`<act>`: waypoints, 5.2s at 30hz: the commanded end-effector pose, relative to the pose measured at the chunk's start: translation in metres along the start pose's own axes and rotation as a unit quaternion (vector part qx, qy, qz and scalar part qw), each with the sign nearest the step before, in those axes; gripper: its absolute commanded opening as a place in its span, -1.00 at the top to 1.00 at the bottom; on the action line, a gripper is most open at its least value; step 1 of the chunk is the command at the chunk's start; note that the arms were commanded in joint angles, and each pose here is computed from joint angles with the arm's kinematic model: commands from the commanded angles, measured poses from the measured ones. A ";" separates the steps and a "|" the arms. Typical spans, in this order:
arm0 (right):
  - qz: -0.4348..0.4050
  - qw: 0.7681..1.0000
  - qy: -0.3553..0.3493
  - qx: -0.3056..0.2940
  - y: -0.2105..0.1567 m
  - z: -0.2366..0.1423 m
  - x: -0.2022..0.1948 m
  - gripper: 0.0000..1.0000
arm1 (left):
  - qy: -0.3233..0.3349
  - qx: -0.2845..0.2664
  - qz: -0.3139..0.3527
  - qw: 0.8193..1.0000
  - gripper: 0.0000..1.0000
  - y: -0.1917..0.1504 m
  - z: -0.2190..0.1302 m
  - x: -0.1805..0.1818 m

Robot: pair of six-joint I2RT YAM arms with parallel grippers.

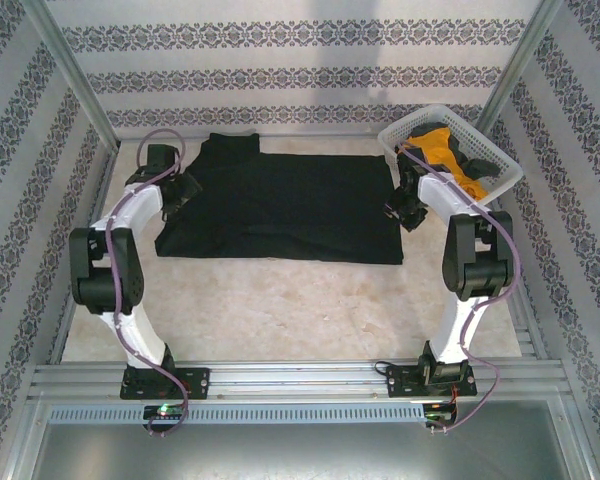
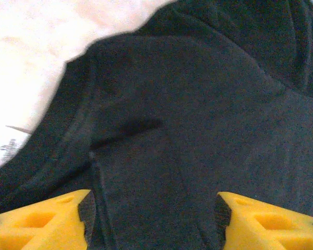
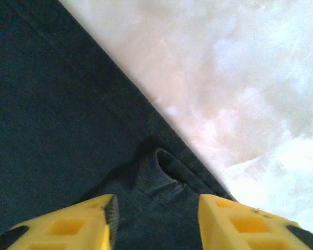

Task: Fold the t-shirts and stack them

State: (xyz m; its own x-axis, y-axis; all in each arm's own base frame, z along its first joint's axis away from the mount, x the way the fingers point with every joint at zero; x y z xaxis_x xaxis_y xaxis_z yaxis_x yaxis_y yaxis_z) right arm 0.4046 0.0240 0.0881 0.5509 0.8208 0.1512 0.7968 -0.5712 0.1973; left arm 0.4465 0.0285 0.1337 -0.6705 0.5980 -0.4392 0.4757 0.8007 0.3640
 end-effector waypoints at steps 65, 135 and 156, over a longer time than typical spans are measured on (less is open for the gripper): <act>0.028 0.998 0.065 -0.005 -0.059 -0.028 -0.046 1.00 | 0.042 -0.033 -0.137 0.989 1.00 -0.037 -0.074 0.135; -0.034 0.997 -0.008 0.074 -0.092 0.018 -0.082 1.00 | 0.007 0.152 -0.063 0.986 0.33 -0.099 0.012 0.091; 0.022 0.999 0.000 0.041 -0.055 -0.008 -0.083 1.00 | 0.044 0.132 -0.050 0.989 0.43 -0.094 0.034 0.105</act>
State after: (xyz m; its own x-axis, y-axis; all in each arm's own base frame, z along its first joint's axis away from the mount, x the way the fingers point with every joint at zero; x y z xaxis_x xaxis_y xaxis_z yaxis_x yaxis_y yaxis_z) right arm 0.3077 -0.0034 0.0701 0.5531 0.8134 0.1802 0.8125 -0.5744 0.0993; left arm 0.3544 0.0094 0.0388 -0.7506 0.4823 -0.4517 0.5209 0.8525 0.0446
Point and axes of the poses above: each hand's point on the last joint's axis, 136 mm out from that joint toward the fingers, its own z axis out along the fingers, its own x axis along the line the jaws close on, y = z × x, the point moved 2 cm from there along -z, back along the fingers, and after that the axes turned 11 degrees about -z, right-handed, at the moved point
